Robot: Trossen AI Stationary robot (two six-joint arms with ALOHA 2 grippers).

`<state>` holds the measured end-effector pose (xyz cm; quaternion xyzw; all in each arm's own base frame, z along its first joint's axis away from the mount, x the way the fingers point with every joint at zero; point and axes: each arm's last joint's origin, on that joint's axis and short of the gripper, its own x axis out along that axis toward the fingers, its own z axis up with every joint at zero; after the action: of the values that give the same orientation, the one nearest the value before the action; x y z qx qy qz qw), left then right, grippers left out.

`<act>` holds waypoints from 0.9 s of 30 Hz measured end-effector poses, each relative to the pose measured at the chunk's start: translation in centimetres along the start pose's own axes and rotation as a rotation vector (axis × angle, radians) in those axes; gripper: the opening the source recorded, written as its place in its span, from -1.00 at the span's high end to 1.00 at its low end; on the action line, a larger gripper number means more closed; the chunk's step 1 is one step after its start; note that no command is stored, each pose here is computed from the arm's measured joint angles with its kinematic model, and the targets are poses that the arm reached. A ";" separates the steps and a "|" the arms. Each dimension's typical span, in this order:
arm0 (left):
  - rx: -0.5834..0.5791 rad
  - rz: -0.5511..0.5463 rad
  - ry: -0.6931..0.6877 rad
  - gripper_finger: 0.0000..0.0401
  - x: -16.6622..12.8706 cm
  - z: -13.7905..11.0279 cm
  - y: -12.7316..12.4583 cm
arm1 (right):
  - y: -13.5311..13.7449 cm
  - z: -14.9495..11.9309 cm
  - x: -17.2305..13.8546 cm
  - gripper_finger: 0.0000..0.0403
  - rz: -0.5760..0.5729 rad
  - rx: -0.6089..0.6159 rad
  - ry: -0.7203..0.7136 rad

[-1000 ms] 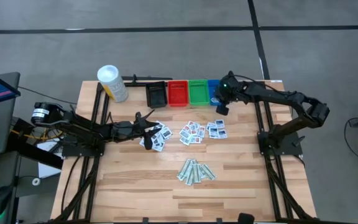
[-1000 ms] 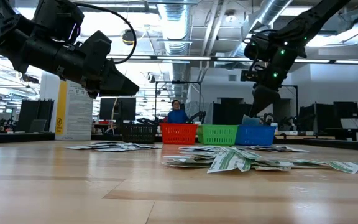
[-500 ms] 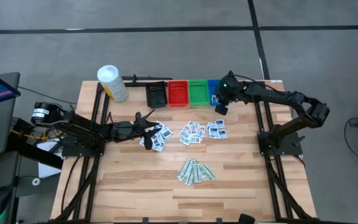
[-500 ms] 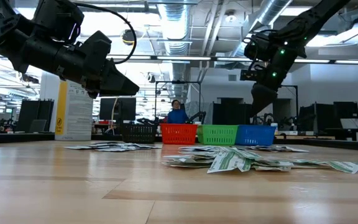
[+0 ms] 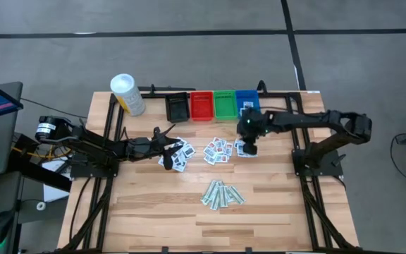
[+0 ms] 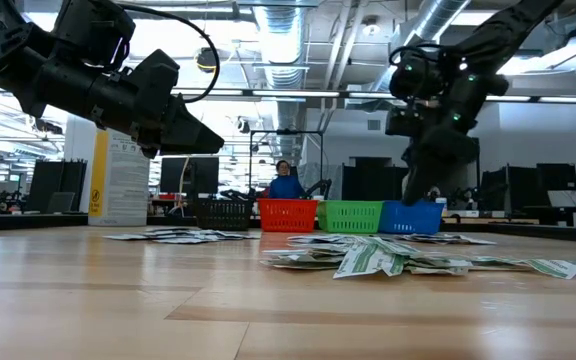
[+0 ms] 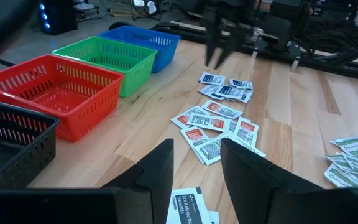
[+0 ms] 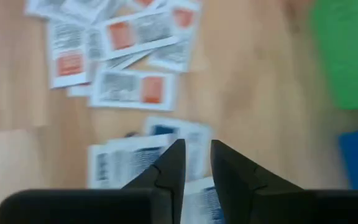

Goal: Pick & Place First Aid Supplies
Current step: Put the blue alcohol pad into the blue bin

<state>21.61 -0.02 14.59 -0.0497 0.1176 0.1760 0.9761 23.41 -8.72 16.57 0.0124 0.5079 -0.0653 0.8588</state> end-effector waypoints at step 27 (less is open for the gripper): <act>-0.007 -0.002 -0.015 0.33 0.0 0.2 0.0 | 4.4 -1.8 0.1 0.65 -0.081 0.309 0.218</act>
<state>21.64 -0.02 14.75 -0.0517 0.1096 0.1759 0.9769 22.43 -4.16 15.35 0.1305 0.5820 -0.1753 0.7833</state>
